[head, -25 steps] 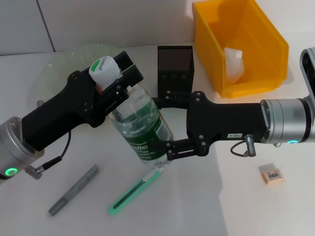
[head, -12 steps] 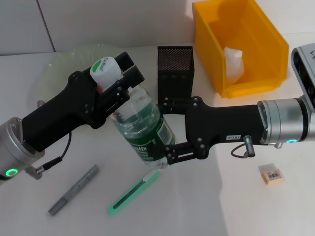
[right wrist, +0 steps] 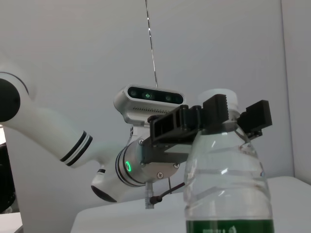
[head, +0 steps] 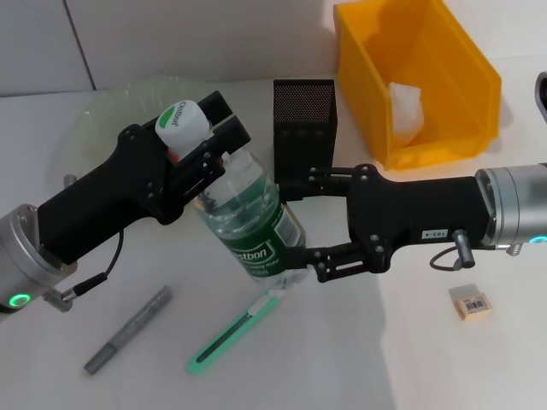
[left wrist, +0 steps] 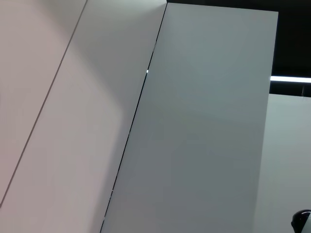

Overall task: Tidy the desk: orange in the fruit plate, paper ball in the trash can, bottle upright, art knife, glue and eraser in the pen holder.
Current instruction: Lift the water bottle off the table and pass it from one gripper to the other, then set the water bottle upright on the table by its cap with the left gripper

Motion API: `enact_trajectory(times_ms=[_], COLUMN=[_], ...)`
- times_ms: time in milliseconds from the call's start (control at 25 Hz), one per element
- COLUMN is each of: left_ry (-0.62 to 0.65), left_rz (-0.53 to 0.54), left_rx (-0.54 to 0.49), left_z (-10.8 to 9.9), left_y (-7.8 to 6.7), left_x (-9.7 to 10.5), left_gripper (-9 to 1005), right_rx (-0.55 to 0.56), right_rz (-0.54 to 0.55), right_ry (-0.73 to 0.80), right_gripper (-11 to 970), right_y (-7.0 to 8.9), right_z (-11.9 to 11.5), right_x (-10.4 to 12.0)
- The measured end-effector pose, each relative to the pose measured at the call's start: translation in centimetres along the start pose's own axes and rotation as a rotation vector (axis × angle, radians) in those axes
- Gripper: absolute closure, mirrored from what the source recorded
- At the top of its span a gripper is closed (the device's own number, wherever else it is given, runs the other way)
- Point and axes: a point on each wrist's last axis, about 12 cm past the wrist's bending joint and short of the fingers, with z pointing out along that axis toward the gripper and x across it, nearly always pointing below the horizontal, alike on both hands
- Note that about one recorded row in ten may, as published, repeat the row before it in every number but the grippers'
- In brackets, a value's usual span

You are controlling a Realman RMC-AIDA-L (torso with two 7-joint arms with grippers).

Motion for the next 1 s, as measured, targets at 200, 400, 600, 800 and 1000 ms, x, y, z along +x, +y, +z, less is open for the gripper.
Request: enact_trajectory(times_ms=[200, 400, 600, 800, 1000], left_ry=[-0.001, 0.000, 0.016, 0.046, 0.147], left_rz=[0.008, 0.027, 0.060, 0.088, 0.225], left_rx=[0.001, -0.002, 0.012, 0.025, -0.112], left_z=[0.0, -0.1, -0.5, -0.9, -4.2], left_y=[0.0, 0.1, 0.1, -0.1, 0.3], left_x=[0.0, -0.1, -0.5, -0.6, -1.1], left_gripper=[574, 574, 575, 575, 575], right_rx=[0.003, 0.088, 0.279, 0.424, 0.482], right_rz=[-0.008, -0.032, -0.006, 0.021, 0.033], right_ry=[-0.002, -0.001, -0.058, -0.101, -0.107], right_gripper=[127, 127, 127, 127, 127], right_y=[0.6, 1.2, 1.9, 2.7, 3.3], right_z=[-1.1, -4.0, -8.2, -11.3, -12.4], right_x=[0.1, 0.0, 0.4, 1.3, 2.0])
